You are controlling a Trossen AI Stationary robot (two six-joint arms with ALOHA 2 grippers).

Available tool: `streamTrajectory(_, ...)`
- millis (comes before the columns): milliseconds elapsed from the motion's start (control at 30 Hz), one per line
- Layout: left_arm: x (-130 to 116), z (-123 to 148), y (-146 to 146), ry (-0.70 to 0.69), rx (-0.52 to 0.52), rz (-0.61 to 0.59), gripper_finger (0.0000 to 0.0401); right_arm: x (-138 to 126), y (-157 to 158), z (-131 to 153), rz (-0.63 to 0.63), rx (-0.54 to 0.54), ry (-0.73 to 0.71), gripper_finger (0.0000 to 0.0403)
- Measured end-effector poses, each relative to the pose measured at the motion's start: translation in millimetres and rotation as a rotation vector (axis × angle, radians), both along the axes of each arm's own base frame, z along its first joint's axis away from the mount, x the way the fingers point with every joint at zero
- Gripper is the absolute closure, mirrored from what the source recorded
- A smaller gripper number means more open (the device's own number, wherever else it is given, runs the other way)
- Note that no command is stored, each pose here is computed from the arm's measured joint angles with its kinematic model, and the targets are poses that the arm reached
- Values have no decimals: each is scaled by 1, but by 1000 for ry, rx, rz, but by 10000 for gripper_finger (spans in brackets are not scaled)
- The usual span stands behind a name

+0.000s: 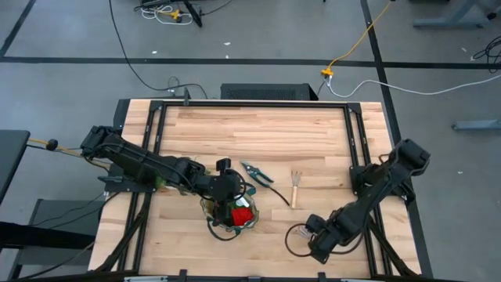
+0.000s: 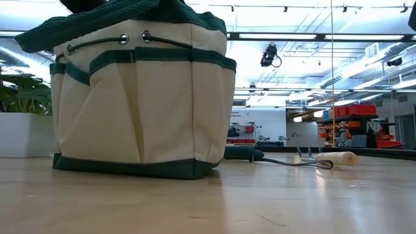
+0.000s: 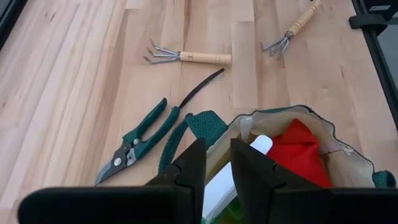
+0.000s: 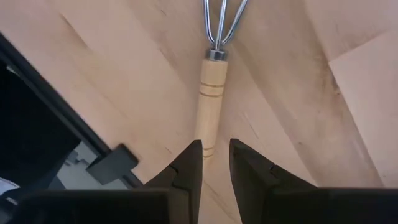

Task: Pick & Place Garden tools in Gardening bag
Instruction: Put the bottom hand rake into the gardening bag

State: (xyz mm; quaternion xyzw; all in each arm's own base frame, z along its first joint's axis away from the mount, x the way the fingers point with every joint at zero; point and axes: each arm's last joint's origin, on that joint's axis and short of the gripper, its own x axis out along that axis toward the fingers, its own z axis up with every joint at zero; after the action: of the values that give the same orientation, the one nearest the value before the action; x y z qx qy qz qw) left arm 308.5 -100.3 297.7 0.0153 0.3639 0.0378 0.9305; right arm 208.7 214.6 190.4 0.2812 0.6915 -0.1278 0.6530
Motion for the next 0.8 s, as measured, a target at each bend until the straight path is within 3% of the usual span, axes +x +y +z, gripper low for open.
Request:
streamTrajectory(333,0,0,0,-3,-7,6,323,3,2,-4,15,-13,-27,316)
streamTrajectory(800,0,1,0,-11,-33,27,323,4,8,-16,47,-42,-27,233)
